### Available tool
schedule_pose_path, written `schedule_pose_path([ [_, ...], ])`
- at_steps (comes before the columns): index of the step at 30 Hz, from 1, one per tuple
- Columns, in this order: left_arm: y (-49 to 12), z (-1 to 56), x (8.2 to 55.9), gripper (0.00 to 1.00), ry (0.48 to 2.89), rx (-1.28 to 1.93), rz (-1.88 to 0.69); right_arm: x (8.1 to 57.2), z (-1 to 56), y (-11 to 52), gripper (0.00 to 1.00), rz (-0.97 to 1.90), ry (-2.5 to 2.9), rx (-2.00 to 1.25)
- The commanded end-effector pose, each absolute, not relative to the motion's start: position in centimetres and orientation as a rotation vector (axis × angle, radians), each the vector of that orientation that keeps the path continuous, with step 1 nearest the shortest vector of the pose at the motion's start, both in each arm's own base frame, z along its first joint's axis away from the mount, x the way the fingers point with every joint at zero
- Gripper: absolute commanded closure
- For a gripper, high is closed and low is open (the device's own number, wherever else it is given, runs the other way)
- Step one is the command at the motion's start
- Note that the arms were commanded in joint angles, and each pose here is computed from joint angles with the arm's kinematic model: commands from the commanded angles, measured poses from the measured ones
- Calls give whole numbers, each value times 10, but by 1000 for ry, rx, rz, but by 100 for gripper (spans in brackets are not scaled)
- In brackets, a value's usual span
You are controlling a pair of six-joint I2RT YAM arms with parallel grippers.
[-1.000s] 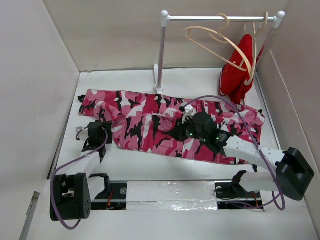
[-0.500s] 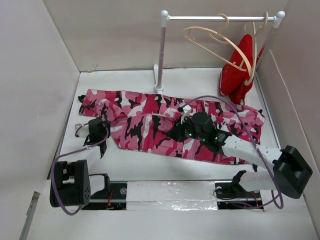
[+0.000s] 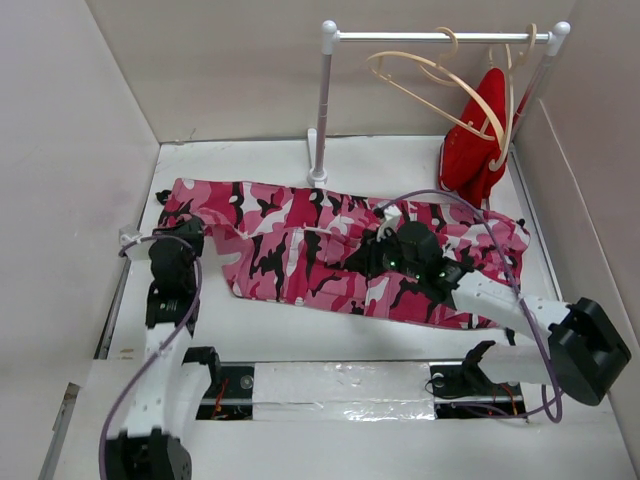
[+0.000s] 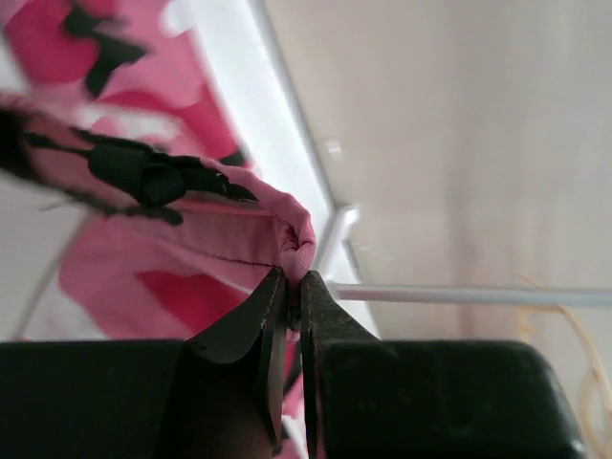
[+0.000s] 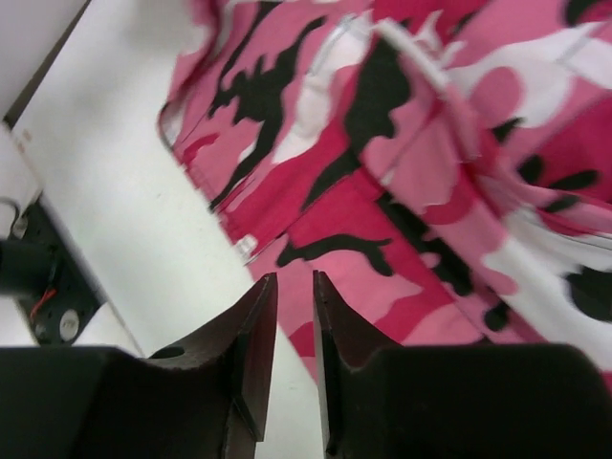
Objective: Place the trousers on the hanger
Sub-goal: Flatten out the trousers at the center of the board.
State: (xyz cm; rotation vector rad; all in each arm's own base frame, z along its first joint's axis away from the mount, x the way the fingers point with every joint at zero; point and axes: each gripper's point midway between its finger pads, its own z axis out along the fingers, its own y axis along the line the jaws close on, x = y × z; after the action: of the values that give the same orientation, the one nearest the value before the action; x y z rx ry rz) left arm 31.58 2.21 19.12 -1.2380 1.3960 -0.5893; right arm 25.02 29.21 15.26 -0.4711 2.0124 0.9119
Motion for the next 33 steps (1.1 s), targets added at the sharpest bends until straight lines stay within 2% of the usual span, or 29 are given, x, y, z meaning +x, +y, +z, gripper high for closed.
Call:
schedule_pose_path([
  [1, 26, 260, 288, 100, 1296, -1079, -571, 274, 167, 264, 70, 856, 1958, -305],
  [2, 29, 264, 278, 100, 1314, -1053, -519, 277, 168, 257, 70, 850, 1956, -273],
  [3, 31, 301, 264, 100, 1241, -1004, -529, 285, 168, 245, 70, 843, 1959, -205],
  [6, 35, 347, 233, 100, 1202, -918, -466, 294, 163, 207, 69, 773, 1985, -41],
  [8, 34, 378, 214, 100, 1162, -868, -462, 296, 155, 171, 65, 668, 2011, 100],
  [10, 34, 399, 197, 100, 1127, -808, -437, 302, 146, 122, 58, 539, 2005, 312],
  [13, 29, 428, 174, 100, 1089, -751, -449, 293, 132, 62, 55, 455, 1959, 570],
  [14, 25, 435, 169, 100, 1083, -729, -466, 290, 128, 50, 51, 439, 1951, 627],
  [17, 19, 454, 154, 100, 1057, -666, -484, 281, 116, 11, 50, 375, 1930, 754],
  [25, 27, 503, 92, 100, 959, -556, -474, 292, 78, 3, 49, 531, 2058, 832],
  [33, 40, 491, 71, 100, 953, -525, -455, 327, 62, 12, 50, 699, 2158, 893],
])
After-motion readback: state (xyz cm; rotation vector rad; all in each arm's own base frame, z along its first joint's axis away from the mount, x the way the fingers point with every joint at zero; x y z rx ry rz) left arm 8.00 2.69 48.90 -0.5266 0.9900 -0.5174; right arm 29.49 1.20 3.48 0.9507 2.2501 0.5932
